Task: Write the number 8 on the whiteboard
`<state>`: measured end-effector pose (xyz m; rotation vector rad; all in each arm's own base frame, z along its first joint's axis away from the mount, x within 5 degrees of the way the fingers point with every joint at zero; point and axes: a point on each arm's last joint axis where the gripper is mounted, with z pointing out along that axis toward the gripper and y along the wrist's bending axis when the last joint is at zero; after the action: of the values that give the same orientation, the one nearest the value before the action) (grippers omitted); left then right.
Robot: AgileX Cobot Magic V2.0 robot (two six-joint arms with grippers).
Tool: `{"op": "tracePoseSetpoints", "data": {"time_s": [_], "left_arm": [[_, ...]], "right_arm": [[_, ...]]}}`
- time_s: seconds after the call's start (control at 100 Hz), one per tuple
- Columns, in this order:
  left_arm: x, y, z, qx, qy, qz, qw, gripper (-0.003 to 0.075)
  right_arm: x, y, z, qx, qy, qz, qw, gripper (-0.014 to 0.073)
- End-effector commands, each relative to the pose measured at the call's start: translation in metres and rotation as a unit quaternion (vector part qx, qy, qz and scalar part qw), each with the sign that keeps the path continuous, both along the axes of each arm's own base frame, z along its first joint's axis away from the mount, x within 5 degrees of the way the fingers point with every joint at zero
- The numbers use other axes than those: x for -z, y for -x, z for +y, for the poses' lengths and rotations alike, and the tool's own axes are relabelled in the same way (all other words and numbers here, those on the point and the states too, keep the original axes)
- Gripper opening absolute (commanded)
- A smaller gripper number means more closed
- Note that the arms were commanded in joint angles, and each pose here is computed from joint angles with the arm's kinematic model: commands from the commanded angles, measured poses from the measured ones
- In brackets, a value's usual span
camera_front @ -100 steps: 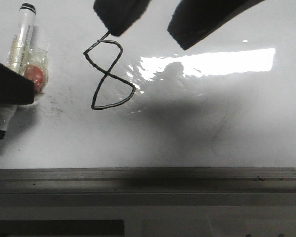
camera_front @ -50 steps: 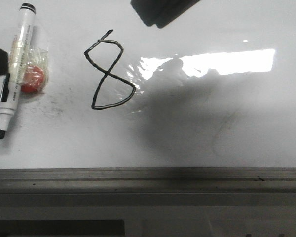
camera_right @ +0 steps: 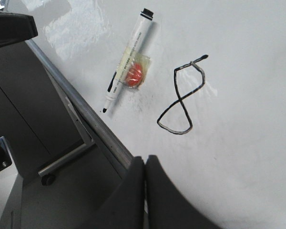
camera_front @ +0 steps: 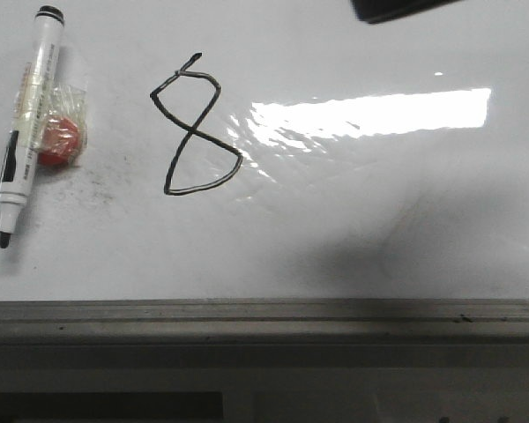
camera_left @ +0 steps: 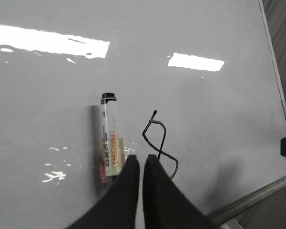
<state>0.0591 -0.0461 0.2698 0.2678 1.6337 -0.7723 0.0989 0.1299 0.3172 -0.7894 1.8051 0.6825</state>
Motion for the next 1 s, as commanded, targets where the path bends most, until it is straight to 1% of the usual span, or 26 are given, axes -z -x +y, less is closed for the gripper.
{"op": "tracePoseSetpoints", "data": {"time_s": [0.0,0.04,0.18,0.28,0.42,0.56,0.989], "left_arm": [[-0.006,0.008,0.007,-0.002,0.010,-0.025,1.000,-0.0020],[-0.002,0.010,0.009,-0.003,0.004,-0.017,1.000,-0.0020],[0.006,0.018,0.016,-0.008,-0.020,0.005,1.000,-0.0020],[0.007,0.020,0.018,-0.008,-0.020,0.006,1.000,-0.0020],[0.007,0.020,0.018,-0.009,-0.021,0.007,1.000,-0.0020],[0.007,0.020,0.018,-0.009,-0.021,0.006,1.000,-0.0020],[0.007,0.020,0.018,-0.009,-0.021,0.006,1.000,-0.0020]], "right_arm": [[-0.009,0.012,-0.017,-0.001,-0.054,-0.056,0.997,-0.0064],[-0.004,0.019,-0.025,-0.001,-0.052,-0.049,0.997,-0.0064],[0.000,0.046,-0.057,-0.005,-0.073,-0.039,0.997,-0.0064],[-0.004,0.062,-0.078,-0.007,-0.098,-0.062,0.993,-0.0064],[-0.005,0.077,-0.098,-0.009,-0.126,-0.084,0.988,-0.0064],[-0.007,0.084,-0.106,-0.009,-0.147,-0.100,0.984,-0.0064],[-0.007,0.083,-0.106,-0.009,-0.146,-0.100,0.984,-0.0064]]}}
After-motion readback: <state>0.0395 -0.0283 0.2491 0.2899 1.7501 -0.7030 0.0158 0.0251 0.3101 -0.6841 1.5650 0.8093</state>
